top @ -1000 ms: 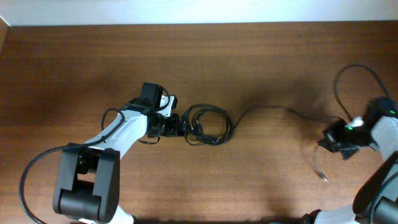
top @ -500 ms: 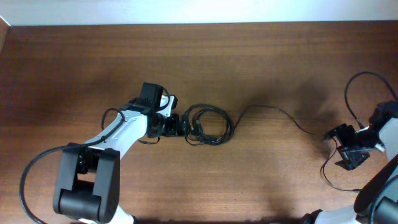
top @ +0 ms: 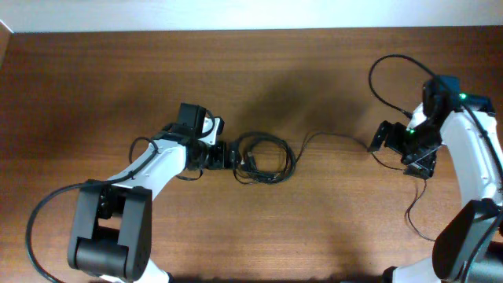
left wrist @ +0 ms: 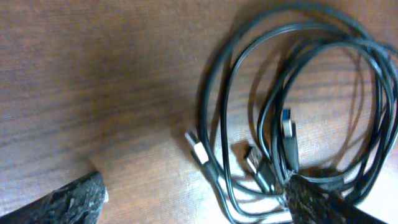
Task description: Untangle cables
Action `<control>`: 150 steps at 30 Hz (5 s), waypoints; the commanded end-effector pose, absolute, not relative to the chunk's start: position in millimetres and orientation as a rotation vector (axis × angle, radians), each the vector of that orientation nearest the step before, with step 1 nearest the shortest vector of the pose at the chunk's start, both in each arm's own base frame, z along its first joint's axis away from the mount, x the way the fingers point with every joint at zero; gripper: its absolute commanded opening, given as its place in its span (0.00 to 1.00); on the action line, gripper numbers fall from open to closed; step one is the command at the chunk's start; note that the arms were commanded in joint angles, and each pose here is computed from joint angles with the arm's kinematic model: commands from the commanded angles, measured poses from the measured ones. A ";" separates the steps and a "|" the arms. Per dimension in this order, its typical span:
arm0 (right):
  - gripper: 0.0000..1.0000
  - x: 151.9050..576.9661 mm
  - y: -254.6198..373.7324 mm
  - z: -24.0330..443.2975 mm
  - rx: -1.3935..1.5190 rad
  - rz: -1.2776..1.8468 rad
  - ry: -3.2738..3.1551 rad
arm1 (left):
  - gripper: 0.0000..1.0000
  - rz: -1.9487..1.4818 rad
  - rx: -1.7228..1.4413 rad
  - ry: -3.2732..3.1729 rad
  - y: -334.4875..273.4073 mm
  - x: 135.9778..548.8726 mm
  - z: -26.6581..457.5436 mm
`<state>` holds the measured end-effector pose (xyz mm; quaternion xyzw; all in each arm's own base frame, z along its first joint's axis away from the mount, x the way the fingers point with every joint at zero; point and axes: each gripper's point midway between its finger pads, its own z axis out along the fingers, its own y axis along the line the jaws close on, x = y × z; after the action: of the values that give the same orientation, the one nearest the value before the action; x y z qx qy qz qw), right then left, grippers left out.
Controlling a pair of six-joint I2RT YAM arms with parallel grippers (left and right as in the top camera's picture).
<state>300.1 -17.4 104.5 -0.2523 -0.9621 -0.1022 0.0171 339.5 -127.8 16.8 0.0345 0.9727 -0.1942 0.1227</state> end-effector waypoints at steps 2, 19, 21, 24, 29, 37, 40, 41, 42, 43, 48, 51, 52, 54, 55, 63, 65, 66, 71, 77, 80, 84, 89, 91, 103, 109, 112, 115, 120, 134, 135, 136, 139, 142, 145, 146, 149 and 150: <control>0.98 303.5 -12.5 103.5 -0.733 -0.302 -3.023 | 0.00 -0.586 0.116 2.831 -133.7 344.3 19.9; 0.98 303.9 -12.6 103.3 -0.733 -0.302 -3.024 | 0.59 -0.179 0.301 2.914 -293.9 319.4 39.3; 0.98 303.9 -12.6 103.3 -0.733 -0.302 -3.024 | 0.57 -0.282 0.220 2.875 -318.2 326.1 35.8; 0.98 303.9 -12.6 103.3 -0.733 -0.302 -3.024 | 0.36 -0.292 0.096 2.770 -324.1 349.2 44.1; 0.98 303.9 -12.6 103.3 -0.733 -0.302 -3.024 | 0.36 -0.176 0.062 2.701 -311.0 363.4 46.1; 0.98 303.9 -12.6 103.3 -0.733 -0.302 -3.024 | 0.31 -0.053 0.094 2.766 -298.8 349.9 15.6; 0.98 303.9 -12.6 103.3 -0.733 -0.302 -3.024 | 0.22 -0.026 0.117 2.765 -296.4 351.5 11.2; 0.98 303.9 -12.6 103.3 -0.733 -0.302 -3.024 | 0.20 -0.026 0.132 2.761 -295.5 354.9 13.7; 0.98 303.9 -12.6 103.3 -0.733 -0.302 -3.024 | 0.14 -0.043 0.121 2.759 -296.4 358.6 18.0; 0.98 303.9 -12.6 103.3 -0.733 -0.302 -3.024 | 0.05 -0.053 0.119 2.754 -298.4 360.5 20.6; 0.98 303.9 -12.6 103.3 -0.733 -0.302 -3.024 | 0.00 -0.086 0.112 2.725 -307.4 369.8 35.8; 0.98 303.9 -12.6 103.3 -0.733 -0.302 -3.024 | 0.00 -0.058 0.173 2.719 -309.1 376.2 62.0; 0.98 303.9 -12.6 103.3 -0.733 -0.302 -3.024 | 0.00 -0.043 0.244 2.713 -310.2 377.5 70.9; 0.98 303.9 -12.6 103.3 -0.733 -0.302 -3.024 | 0.00 -0.015 0.355 2.704 -311.0 378.4 88.1; 0.99 303.9 -12.6 103.3 -0.733 -0.302 -3.024 | 0.00 0.000 0.421 2.696 -311.1 378.5 96.2; 0.98 303.9 -12.6 103.3 -0.733 -0.302 -3.024 | 0.07 0.301 0.543 2.786 -234.8 375.3 161.8; 0.98 303.9 -12.6 103.3 -0.733 -0.302 -3.024 | 0.09 0.358 0.485 2.848 -203.5 375.0 170.7; 0.98 303.9 -12.6 103.3 -0.733 -0.302 -3.024 | 0.11 0.375 0.467 2.869 -194.0 374.6 171.0; 0.98 309.8 -13.5 103.4 -0.736 -0.308 -3.048 | 0.17 0.354 0.046 2.942 -144.0 390.0 167.5; 0.98 323.8 -15.6 104.2 -0.740 -0.321 -3.106 | 0.59 0.045 0.212 2.978 -199.2 389.6 134.2; 0.98 323.9 -15.6 104.2 -0.740 -0.321 -3.106 | 0.58 0.029 0.274 2.959 -218.8 385.2 120.0; 0.98 323.9 -15.6 104.2 -0.740 -0.321 -3.106 | 0.63 0.004 0.344 2.939 -253.5 368.9 92.5; 0.98 323.9 -15.6 104.2 -0.739 -0.321 -3.106 | 0.51 -0.079 0.372 2.882 -303.7 345.8 55.4; 0.98 323.9 -15.6 104.2 -0.740 -0.321 -3.106 | 0.49 -0.096 0.361 2.875 -313.3 340.9 46.2; 0.98 323.9 -15.6 104.2 -0.740 -0.321 -3.106 | 0.15 0.051 0.278 2.814 -318.2 347.9 -7.5; 0.98 323.9 -15.6 104.2 -0.740 -0.321 -3.106 | 0.14 0.037 0.277 2.805 -326.0 354.5 16.1; 0.98 323.9 -15.6 104.2 -0.740 -0.321 -3.106 | 0.18 0.034 0.277 2.802 -327.7 356.1 22.5; 0.98 324.0 -15.6 104.2 -0.739 -0.321 -3.107 | 0.26 0.033 0.276 2.803 -327.9 356.2 21.9; 0.98 324.1 -15.6 104.2 -0.740 -0.322 -3.107 | 0.32 0.105 0.290 2.831 -323.3 353.8 -7.8; 0.98 324.5 -15.7 104.3 -0.740 -0.322 -3.109 | 0.15 0.132 0.319 2.811 -323.0 365.8 9.7; 0.98 324.5 -15.7 104.3 -0.740 -0.322 -3.109 | 0.11 0.133 0.319 2.811 -322.8 365.7 9.6; 0.98 324.5 -15.7 104.3 -0.740 -0.322 -3.109 | 0.06 0.135 0.319 2.813 -322.4 365.3 9.5; 0.98 324.5 -15.7 104.3 -0.740 -0.322 -3.109 | 0.00 0.155 0.326 2.828 -318.7 361.8 8.7; 0.98 324.5 -15.7 104.3 -0.740 -0.322 -3.109 | 0.00 0.157 0.372 2.817 -316.9 367.1 24.7; 0.98 324.5 -15.7 104.3 -0.740 -0.322 -3.109 | 0.00 0.017 0.376 2.808 -327.9 371.7 67.7; 0.98 324.5 -15.7 104.3 -0.740 -0.322 -3.109 | 0.00 -0.065 0.445 2.827 -336.6 365.3 75.4; 0.98 324.7 -14.9 104.4 -0.747 -0.330 -3.106 | 0.00 -0.222 0.557 2.926 -338.1 342.0 88.2; 0.98 325.1 -12.8 104.9 -0.744 -0.350 -3.103 | 0.00 -0.235 0.583 2.954 -330.6 337.9 91.4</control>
<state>325.4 -14.9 104.8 -0.2355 -0.9654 -0.1064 -0.0337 348.7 -326.2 54.8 0.1595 0.9837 -0.0127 0.0815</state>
